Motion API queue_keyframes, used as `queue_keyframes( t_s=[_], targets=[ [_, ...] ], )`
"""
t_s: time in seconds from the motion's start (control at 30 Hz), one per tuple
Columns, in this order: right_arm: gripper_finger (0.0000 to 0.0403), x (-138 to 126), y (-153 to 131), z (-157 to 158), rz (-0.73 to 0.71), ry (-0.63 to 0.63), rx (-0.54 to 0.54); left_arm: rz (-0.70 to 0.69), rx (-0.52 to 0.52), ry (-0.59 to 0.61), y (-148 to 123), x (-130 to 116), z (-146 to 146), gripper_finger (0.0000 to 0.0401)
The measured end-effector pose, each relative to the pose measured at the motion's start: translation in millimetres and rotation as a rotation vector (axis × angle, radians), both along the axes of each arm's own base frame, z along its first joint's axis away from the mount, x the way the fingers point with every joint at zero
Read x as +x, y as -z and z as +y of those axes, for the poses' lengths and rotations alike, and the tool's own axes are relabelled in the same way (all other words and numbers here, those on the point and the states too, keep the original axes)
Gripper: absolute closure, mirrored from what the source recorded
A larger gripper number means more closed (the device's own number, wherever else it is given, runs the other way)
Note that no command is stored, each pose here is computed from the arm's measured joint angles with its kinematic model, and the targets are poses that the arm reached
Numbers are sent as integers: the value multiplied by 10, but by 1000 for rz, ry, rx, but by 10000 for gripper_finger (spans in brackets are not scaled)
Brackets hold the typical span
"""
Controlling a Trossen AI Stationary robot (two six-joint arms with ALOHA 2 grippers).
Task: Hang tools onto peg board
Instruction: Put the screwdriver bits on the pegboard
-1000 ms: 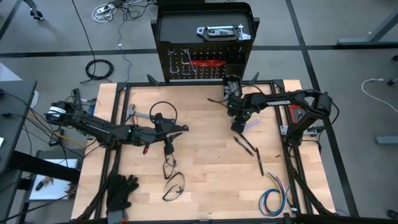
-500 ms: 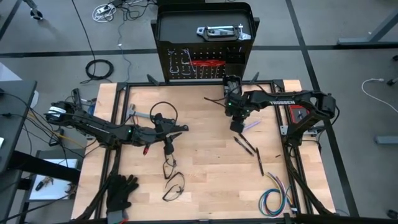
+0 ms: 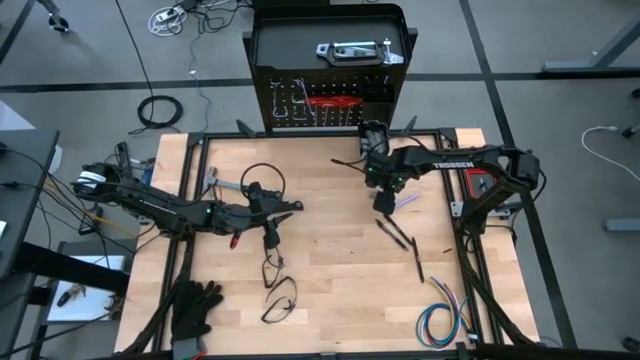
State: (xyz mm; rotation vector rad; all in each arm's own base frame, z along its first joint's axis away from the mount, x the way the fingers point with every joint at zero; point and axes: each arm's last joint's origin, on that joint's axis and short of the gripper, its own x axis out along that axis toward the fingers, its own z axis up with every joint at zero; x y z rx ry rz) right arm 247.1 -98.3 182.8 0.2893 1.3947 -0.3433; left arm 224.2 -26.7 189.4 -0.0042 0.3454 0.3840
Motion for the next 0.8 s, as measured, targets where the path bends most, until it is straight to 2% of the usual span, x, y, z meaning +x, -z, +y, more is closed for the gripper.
queue_keyframes(
  t_s=[0.17, 0.37, 0.47, 0.57, 0.73, 0.8],
  targets=[
    [162, -20, 150, -5, -45, 0, -20, -1, -2, 1, 0, 0, -1, 245],
    [180, -213, 577, -98, -79, 51, 39, -2, -9, 0, 1, 0, -1, 245],
    [193, -250, 639, -165, -65, 70, 47, -3, 2, 3, -4, 2, 2, 245],
    [217, -244, 623, -178, -61, 44, 45, -22, 6, 5, -25, 10, 1, 245],
    [305, -191, 575, -155, -47, -44, 24, -16, 11, 6, -21, 8, 1, 245],
    [304, -182, 575, -138, -42, -53, 16, -16, 11, 6, -21, 9, 1, 245]
  ],
)
